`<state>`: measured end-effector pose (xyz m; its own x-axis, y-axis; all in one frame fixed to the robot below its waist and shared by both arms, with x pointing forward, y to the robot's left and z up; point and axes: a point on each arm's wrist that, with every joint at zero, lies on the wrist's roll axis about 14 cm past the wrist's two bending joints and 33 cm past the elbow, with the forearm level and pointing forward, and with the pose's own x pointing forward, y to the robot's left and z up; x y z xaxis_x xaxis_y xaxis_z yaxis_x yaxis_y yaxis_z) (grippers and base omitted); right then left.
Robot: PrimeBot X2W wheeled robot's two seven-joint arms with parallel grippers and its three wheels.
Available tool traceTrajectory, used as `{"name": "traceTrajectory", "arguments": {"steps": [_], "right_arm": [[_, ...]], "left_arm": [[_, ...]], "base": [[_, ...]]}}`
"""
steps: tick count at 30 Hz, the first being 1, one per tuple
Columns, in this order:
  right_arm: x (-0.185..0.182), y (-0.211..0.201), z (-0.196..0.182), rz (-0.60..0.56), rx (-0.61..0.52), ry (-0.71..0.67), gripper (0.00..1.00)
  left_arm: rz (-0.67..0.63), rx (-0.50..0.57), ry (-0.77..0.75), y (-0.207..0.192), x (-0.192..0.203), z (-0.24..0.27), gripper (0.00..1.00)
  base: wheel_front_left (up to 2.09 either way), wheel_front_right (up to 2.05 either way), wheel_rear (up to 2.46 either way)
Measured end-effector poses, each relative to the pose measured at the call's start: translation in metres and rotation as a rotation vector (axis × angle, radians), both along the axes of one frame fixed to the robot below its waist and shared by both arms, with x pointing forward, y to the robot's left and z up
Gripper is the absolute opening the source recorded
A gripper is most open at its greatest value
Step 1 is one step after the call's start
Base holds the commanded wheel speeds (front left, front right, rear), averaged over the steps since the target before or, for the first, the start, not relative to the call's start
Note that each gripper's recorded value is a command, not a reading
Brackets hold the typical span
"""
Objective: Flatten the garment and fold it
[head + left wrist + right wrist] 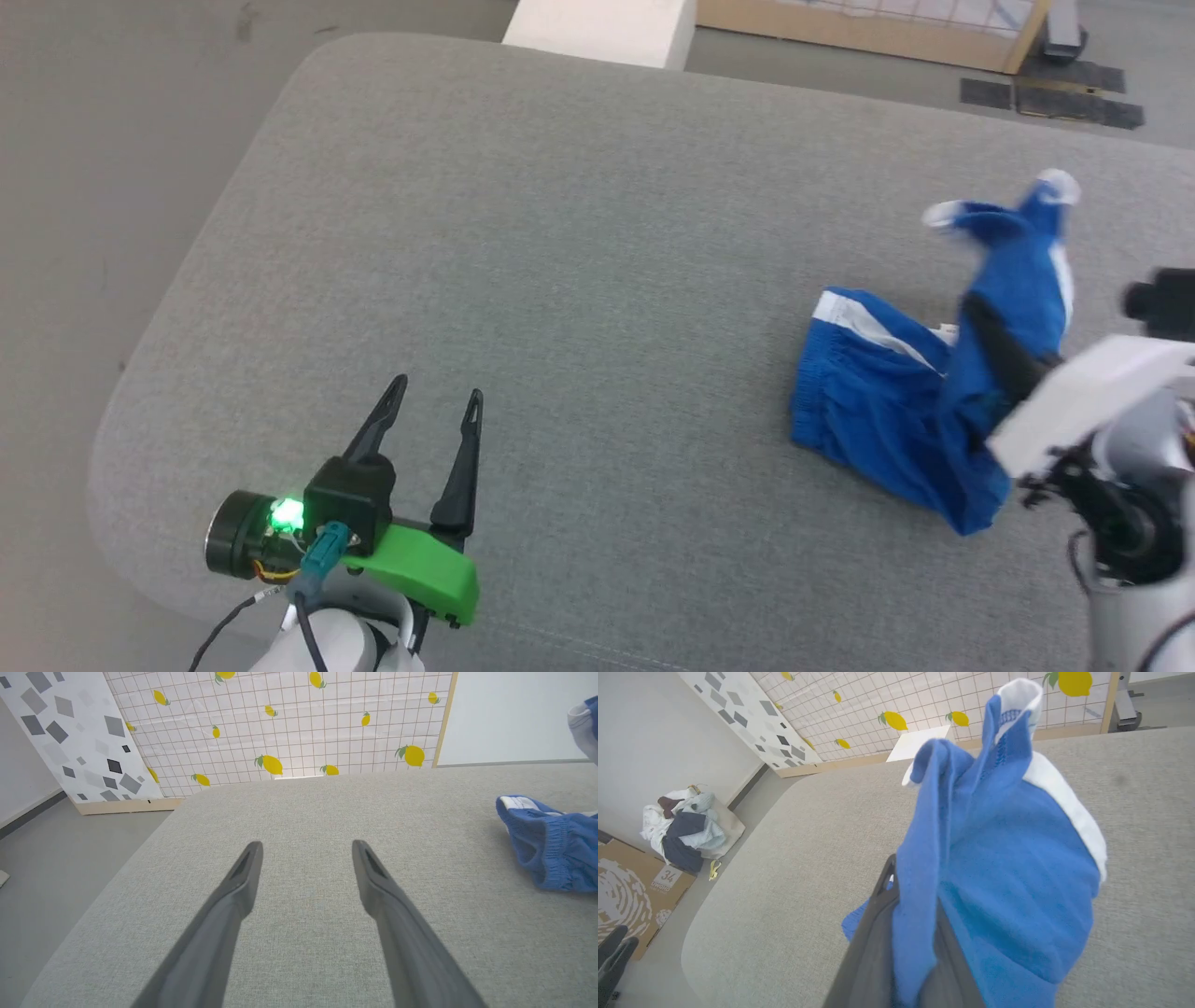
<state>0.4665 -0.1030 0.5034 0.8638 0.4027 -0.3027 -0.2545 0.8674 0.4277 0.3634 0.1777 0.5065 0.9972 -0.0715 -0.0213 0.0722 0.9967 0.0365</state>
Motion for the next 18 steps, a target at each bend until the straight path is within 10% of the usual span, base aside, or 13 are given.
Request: {"name": "traceTrajectory", "arguments": {"steps": [13,14,15,18], "right_arm": [[-0.024,0.080,-0.076,0.363,-0.276,0.143,0.00],[-0.026,0.084,-0.081,0.396,-0.316,0.133,0.67],[-0.027,0.085,-0.085,0.422,-0.353,0.125,1.00],[-0.034,0.092,-0.096,0.493,-0.417,0.123,1.00]], "left_arm": [[0.061,0.005,0.036,0.016,-0.005,-0.011,1.00],[0.064,0.003,0.038,0.016,-0.005,-0.012,1.00],[0.066,0.002,0.040,0.016,-0.005,-0.013,1.00],[0.071,0.000,0.049,0.016,-0.006,-0.016,1.00]], "base": [[0.00,0.00,0.00],[0.00,0.00,0.00],[0.00,0.00,0.00],[0.00,0.00,0.00]]}}
